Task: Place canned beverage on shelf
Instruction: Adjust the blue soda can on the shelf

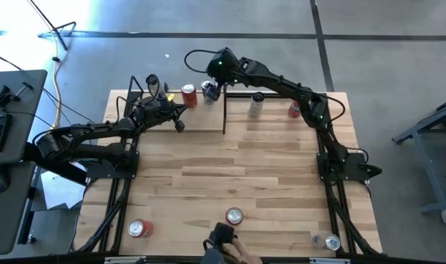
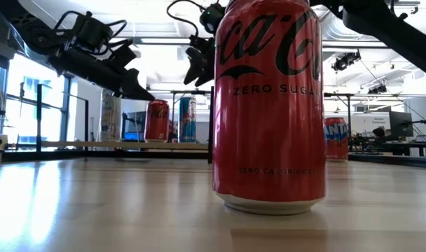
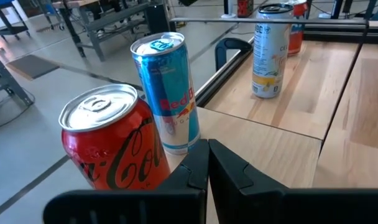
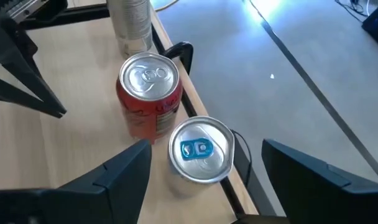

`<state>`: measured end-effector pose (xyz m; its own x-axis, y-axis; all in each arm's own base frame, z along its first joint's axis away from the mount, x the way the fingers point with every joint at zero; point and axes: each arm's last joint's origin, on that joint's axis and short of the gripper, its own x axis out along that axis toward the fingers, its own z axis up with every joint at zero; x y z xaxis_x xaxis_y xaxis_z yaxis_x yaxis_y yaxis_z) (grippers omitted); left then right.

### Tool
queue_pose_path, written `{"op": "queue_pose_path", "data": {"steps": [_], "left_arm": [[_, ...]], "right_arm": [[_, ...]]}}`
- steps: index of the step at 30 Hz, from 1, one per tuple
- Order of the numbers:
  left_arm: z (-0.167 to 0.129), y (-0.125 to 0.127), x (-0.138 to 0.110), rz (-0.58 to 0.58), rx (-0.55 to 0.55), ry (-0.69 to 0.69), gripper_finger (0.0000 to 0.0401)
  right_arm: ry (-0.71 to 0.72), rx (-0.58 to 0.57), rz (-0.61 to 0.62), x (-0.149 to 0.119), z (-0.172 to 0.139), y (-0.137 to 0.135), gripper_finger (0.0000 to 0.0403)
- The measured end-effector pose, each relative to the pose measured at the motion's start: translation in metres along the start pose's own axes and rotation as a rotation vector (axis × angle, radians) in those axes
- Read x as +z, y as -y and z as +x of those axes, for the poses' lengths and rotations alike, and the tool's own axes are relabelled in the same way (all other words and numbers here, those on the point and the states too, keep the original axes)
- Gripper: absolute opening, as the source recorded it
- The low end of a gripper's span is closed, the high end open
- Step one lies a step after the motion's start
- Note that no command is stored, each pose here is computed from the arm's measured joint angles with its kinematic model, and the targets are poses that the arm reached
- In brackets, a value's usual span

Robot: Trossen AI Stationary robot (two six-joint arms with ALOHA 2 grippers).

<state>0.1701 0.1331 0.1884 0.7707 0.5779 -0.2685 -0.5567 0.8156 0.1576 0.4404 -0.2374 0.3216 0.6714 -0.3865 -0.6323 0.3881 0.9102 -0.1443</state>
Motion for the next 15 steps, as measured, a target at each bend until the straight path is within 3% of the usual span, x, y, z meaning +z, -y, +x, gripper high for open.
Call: {"op": "queue_pose_path", "data": {"steps": [15], "left_arm": [[0.0, 0.0, 0.0, 0.003, -0.001, -0.003, 0.0]], "right_arm": [[-0.019, -0.02, -0.005, -0.014, 0.038, -0.004, 0.0291]]}}
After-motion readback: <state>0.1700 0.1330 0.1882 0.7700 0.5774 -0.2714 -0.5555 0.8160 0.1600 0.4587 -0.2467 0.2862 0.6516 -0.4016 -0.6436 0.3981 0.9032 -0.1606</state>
